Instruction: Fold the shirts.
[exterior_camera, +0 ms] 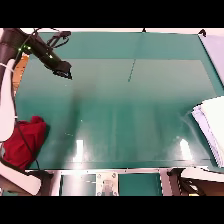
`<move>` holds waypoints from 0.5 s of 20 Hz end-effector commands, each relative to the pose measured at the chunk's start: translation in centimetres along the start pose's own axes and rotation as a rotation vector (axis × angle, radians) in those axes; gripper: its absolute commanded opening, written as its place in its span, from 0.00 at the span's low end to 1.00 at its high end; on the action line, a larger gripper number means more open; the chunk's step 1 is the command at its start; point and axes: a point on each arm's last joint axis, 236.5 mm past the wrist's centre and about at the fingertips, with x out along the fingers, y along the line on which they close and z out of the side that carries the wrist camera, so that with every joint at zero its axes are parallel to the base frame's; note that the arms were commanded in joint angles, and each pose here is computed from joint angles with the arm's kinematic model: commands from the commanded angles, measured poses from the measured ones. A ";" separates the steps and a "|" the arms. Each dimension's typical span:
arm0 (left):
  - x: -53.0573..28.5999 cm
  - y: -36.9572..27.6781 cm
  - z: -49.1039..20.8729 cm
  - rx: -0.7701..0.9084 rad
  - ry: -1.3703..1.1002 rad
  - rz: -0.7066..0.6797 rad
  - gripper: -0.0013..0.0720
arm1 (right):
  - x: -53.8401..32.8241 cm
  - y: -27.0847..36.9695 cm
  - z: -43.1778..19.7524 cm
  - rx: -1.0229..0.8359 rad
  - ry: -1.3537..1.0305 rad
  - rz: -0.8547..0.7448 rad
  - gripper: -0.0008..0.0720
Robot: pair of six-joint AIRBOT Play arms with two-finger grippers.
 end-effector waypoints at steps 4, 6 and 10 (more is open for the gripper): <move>-1.4 -1.7 -6.6 -0.122 0.001 0.070 0.05 | 3.5 18.1 -11.4 -0.546 0.043 0.212 0.04; -0.7 -1.5 -11.2 -0.192 0.038 0.127 0.05 | 6.0 19.6 -17.8 -0.667 0.103 0.220 0.04; 0.7 -3.5 -18.1 -0.285 0.037 0.140 0.05 | 9.1 19.3 -28.2 -0.837 0.191 0.230 0.04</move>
